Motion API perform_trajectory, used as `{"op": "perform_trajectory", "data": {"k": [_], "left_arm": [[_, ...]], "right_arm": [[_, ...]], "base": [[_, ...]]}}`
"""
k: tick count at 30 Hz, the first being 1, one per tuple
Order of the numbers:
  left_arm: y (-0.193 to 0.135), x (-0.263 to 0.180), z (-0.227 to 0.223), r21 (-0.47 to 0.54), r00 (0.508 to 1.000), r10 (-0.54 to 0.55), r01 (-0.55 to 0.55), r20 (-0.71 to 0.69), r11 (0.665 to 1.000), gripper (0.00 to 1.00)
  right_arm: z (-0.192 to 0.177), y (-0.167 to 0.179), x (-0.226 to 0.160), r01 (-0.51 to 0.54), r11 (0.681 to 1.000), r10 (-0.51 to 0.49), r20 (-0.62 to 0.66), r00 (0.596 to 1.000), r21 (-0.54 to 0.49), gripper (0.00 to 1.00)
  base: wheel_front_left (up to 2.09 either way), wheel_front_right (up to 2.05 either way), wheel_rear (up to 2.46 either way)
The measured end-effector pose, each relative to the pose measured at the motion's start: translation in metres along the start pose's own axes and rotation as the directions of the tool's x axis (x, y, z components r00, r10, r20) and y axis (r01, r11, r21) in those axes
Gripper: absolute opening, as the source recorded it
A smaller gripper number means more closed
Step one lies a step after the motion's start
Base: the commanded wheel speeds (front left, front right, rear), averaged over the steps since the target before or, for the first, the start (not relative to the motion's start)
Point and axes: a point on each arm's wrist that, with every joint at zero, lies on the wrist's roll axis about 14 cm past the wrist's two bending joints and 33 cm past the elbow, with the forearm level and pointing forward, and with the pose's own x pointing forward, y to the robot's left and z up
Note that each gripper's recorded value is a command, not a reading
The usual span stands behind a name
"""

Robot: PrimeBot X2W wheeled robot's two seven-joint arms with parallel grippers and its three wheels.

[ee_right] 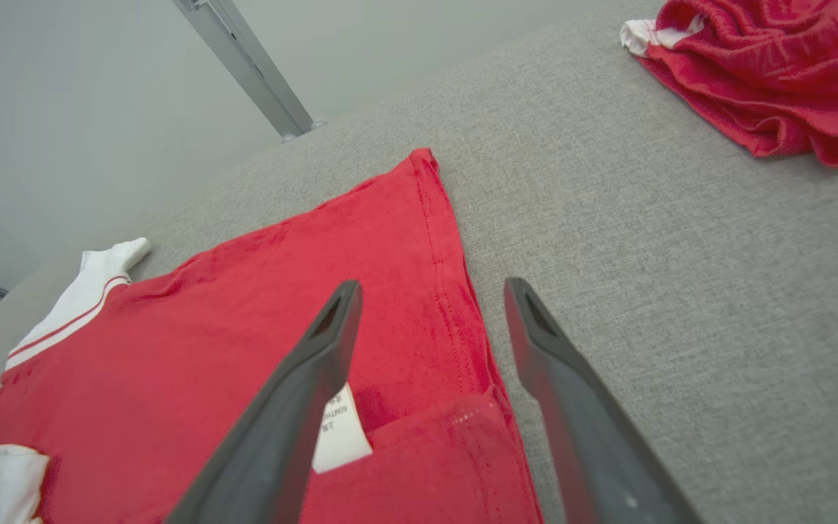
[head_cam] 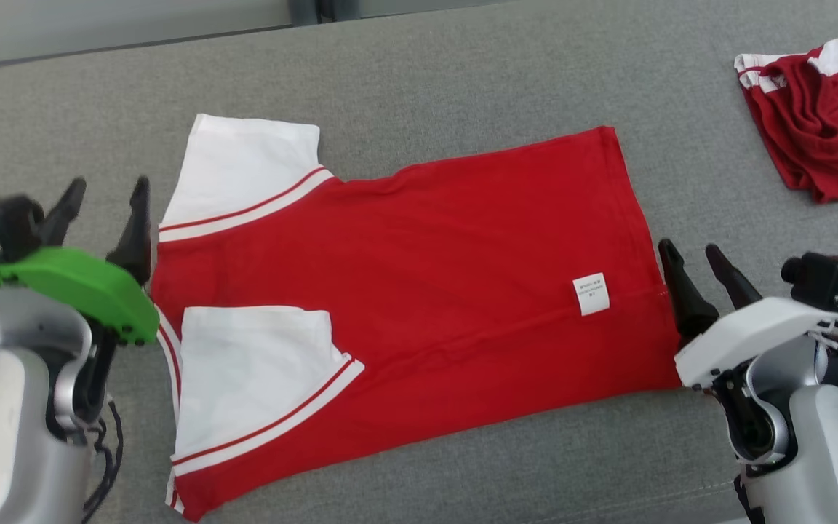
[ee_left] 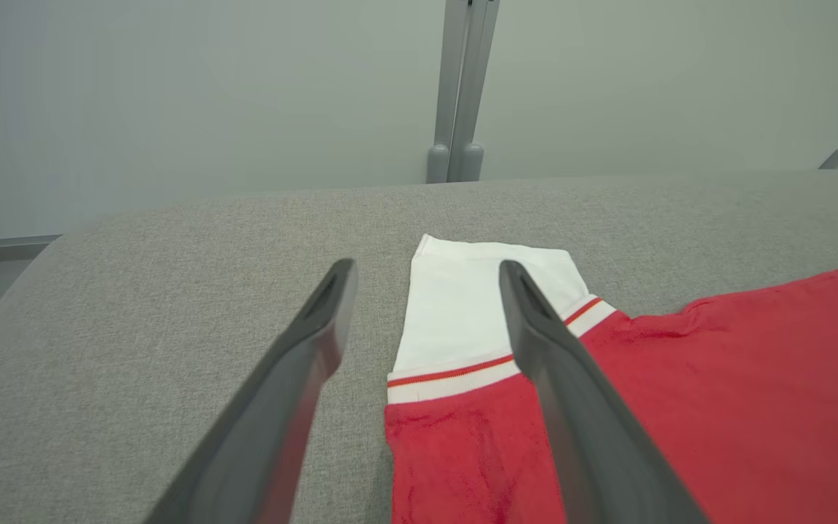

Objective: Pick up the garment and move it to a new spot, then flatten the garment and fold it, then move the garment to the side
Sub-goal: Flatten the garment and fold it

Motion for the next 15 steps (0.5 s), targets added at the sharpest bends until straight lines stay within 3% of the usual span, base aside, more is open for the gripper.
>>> {"op": "perform_trajectory", "data": {"k": [6,15], "left_arm": [[-0.002,0.060,-0.008,0.025,0.994,-0.021,0.024,-0.106,0.999,1.00],[0.002,0.125,-0.055,0.016,0.953,0.015,-0.010,-0.302,1.000,1.00]], "right_arm": [[0.001,0.018,0.030,-0.062,0.997,0.061,-0.021,0.998,-0.048,1.00],[-0.014,0.006,0.053,-0.058,0.993,0.051,-0.073,0.996,-0.098,1.00]], "base": [[0.00,0.00,0.00],[0.00,0.00,0.00]]}}
